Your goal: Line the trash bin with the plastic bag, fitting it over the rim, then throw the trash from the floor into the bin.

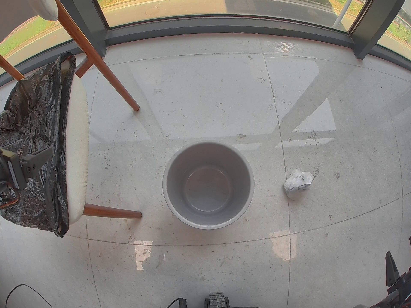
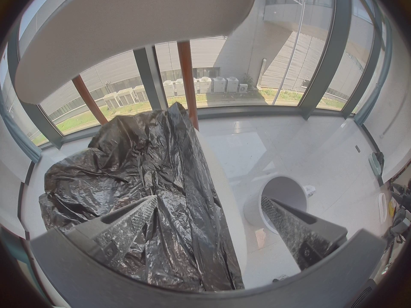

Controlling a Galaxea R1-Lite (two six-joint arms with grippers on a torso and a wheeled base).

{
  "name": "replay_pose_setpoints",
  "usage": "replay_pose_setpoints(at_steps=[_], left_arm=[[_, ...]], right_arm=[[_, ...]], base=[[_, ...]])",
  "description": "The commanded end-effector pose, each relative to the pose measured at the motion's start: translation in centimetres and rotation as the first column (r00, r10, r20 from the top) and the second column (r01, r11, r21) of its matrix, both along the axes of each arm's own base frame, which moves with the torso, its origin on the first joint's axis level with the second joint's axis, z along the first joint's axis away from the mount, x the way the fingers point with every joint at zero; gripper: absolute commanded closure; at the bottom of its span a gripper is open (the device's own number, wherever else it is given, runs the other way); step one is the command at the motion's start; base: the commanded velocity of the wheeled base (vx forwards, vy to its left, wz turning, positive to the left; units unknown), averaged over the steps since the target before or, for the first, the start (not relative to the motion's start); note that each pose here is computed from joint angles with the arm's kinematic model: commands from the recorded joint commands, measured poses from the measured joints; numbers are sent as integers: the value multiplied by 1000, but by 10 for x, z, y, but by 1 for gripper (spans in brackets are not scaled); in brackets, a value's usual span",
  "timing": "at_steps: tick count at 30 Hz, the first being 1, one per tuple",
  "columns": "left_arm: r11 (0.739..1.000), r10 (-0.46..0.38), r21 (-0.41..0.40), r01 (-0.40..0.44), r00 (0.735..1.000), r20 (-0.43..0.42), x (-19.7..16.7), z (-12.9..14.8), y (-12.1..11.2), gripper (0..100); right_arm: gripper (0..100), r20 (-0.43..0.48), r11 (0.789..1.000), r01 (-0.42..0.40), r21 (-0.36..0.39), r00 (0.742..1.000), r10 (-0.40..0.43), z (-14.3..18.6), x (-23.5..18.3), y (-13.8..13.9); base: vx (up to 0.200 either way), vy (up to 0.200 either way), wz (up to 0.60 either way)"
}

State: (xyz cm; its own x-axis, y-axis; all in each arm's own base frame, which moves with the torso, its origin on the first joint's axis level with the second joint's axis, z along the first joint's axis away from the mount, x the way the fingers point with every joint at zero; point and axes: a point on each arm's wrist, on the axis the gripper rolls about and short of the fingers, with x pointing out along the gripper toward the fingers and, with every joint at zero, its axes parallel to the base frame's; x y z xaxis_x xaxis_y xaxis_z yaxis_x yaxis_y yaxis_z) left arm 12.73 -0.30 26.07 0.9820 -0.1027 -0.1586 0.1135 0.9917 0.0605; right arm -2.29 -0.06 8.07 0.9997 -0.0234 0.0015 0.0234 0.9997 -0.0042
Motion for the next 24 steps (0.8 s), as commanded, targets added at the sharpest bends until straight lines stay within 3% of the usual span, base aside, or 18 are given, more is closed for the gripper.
replay_pose_setpoints(at_steps=[1, 17, 24], left_arm=[[1000, 14, 2, -14, 995, -102, 37, -9, 1, 0], [996, 89, -21, -92, 988, -124, 85, 1, 3, 0], [995, 100, -16, -101, 994, -53, 108, 1, 3, 0]], right_arm=[[0, -5, 1000, 0, 0, 1000, 0, -5, 0, 0], [0, -5, 1000, 0, 1, 1000, 0, -5, 0, 0], [0, -5, 1000, 0, 1, 1000, 0, -5, 0, 0]], base=[[0, 0, 0], [0, 0, 0], [0, 0, 0]])
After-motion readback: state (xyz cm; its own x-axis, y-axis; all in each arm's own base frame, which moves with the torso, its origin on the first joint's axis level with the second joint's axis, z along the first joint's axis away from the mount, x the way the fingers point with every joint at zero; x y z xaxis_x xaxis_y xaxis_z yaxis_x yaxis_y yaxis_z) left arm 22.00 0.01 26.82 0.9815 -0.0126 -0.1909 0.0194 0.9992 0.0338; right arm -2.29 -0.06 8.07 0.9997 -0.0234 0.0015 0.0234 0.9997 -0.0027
